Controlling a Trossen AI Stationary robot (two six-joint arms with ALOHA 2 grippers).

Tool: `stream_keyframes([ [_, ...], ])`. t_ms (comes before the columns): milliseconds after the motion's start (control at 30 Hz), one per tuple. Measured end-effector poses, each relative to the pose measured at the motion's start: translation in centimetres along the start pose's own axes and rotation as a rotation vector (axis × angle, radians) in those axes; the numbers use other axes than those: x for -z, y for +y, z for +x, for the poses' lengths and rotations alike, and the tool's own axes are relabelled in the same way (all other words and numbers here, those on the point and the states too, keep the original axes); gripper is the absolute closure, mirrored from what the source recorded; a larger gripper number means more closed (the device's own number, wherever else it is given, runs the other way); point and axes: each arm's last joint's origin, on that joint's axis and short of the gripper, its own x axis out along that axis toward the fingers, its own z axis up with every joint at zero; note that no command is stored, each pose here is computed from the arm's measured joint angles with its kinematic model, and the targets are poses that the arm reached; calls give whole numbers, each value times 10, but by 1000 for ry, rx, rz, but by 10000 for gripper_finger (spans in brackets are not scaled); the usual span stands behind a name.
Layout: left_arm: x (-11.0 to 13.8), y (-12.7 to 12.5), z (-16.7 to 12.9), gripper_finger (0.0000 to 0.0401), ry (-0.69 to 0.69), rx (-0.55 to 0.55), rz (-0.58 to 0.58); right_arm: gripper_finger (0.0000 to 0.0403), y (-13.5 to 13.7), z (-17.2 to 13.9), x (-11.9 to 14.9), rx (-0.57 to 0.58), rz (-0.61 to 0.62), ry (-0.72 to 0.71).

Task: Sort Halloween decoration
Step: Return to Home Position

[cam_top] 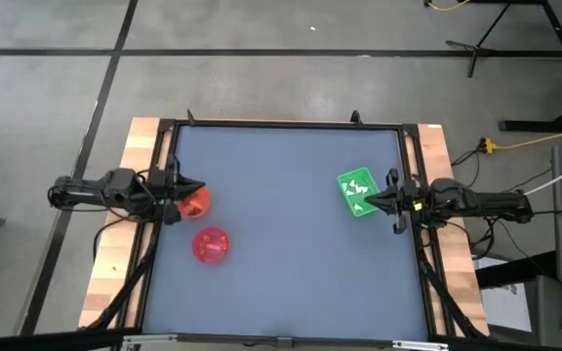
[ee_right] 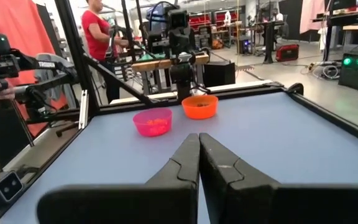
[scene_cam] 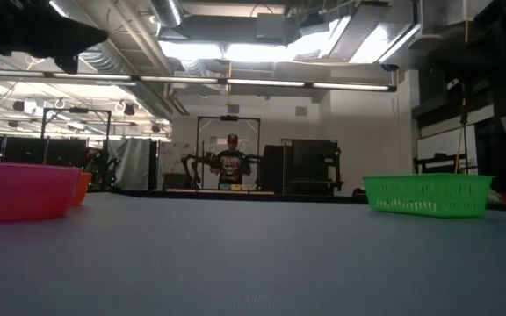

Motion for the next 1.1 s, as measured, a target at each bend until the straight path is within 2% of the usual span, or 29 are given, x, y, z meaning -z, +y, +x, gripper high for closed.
stream_keyframes([
  [300,25,-4,11,401,-72,7,-18,393,-3,9,29,-8,2,-38],
  [467,36,-4,14,401,-124,-3,-15,393,-3,9,29,-9,0,-41],
  [700,41,1,16,401,-114,-29,7,393,-3,9,27,-17,-25,-71],
  [967,53,8,18,401,4,-73,30,393,-4,10,34,-8,-29,11],
  [1100,53,10,18,401,9,-72,25,393,-4,10,35,-8,-54,16],
])
